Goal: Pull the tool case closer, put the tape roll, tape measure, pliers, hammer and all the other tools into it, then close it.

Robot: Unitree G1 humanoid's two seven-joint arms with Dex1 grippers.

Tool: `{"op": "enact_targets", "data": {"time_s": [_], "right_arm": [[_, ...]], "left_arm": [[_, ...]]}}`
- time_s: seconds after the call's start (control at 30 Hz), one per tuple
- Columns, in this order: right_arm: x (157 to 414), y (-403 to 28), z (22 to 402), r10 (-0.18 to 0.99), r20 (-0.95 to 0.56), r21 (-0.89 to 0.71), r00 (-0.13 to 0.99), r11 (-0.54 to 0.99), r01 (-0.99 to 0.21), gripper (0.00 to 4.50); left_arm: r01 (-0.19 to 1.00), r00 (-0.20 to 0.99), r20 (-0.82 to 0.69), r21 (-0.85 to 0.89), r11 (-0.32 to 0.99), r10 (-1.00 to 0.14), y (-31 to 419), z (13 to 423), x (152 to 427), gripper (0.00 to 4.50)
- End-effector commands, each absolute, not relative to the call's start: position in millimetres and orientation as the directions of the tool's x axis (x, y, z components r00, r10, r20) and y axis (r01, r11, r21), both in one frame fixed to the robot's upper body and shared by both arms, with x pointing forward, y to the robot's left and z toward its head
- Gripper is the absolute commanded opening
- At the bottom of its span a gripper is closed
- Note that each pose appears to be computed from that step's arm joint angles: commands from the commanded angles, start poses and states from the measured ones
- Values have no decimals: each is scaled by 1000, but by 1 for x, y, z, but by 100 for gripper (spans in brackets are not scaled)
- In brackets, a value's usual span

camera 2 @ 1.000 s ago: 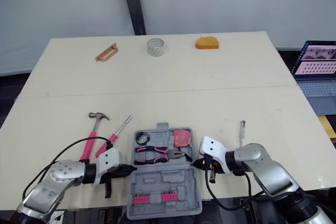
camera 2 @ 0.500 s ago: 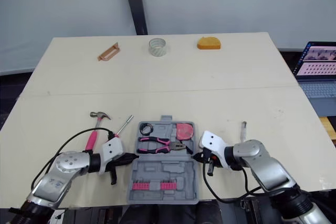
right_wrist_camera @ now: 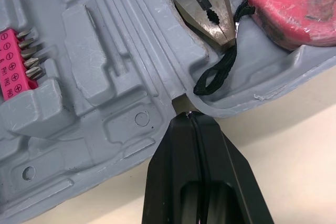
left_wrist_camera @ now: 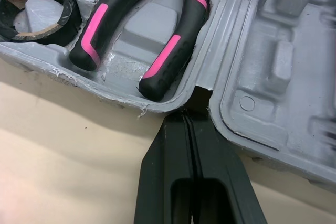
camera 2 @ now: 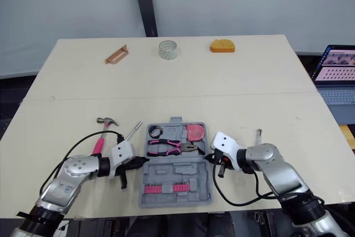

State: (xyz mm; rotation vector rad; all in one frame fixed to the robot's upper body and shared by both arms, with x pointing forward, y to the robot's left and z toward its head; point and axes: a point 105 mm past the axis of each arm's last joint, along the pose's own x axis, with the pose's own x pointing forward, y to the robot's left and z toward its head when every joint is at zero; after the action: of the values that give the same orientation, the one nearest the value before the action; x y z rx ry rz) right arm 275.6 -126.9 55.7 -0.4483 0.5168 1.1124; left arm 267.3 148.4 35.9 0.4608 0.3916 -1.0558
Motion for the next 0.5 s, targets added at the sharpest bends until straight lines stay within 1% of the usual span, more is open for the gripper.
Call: {"op": "enact_targets", "data": {"time_s": [0.03, 0.5], "right_arm": [[274, -110, 65, 770, -547, -110, 330, 324, -940, 2], [277, -108, 65, 769, -539, -119, 345, 336, -934, 2]], "left_arm": [[909, 415, -475, 195, 367, -776, 129, 42, 267, 3], [902, 431, -461, 210, 376, -776, 127, 43, 271, 3]]}}
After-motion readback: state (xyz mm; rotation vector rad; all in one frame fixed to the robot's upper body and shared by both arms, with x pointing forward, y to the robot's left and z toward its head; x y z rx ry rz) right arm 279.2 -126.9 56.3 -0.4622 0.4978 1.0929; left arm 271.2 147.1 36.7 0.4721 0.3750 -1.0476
